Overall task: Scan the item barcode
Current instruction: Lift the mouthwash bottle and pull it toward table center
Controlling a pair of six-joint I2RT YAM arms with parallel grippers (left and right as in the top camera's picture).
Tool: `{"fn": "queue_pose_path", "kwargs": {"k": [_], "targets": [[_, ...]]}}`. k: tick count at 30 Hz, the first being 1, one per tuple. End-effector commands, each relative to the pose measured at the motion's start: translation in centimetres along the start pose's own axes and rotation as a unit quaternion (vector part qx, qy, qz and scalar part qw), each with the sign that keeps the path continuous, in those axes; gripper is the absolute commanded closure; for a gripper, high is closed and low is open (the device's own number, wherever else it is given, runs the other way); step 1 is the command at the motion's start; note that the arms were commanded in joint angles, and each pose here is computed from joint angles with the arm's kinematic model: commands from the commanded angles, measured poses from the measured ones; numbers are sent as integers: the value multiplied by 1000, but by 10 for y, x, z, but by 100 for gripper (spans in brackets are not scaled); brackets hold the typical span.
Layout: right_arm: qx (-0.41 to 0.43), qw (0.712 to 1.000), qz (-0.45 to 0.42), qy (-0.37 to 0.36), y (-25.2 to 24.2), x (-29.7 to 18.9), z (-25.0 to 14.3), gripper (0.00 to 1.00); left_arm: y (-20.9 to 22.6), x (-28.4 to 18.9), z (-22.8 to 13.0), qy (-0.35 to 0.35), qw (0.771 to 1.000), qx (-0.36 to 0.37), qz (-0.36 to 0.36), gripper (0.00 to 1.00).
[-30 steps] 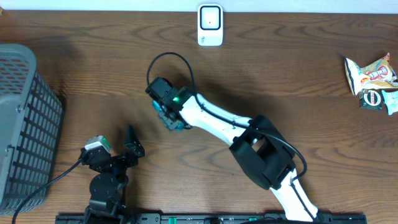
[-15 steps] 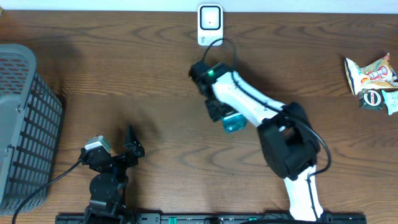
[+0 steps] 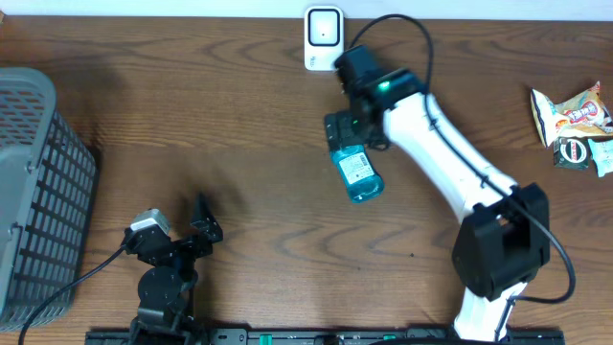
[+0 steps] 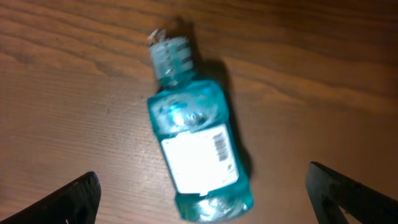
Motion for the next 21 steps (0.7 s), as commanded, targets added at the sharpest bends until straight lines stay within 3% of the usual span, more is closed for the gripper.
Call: {"fn": "queue_pose_path", "kwargs": {"k": [1,7,18,21], "targets": [[-53,992,103,57,-1,31,-4,1,5,2,-11,16,1000,3,10,2],[-63,978,186,72,-3,51,-1,1,5,2,-11,16,1000,3,10,2],[-96,975,184,76,1,100,1,1,5,2,-11,16,1000,3,10,2],[-92,974,182,95,-5,112,-6,5,5,2,-11,16,1000,3,10,2]]}}
Point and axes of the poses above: each gripper's point midway between its finger pads, its own x axis out along the fingers, its own y axis along the line the jaws close on, z = x × y, the point moved 2 cm from there along -x, back along the fingers, and after that the axes turned 2 degrees about x, right-handed, at the moved point
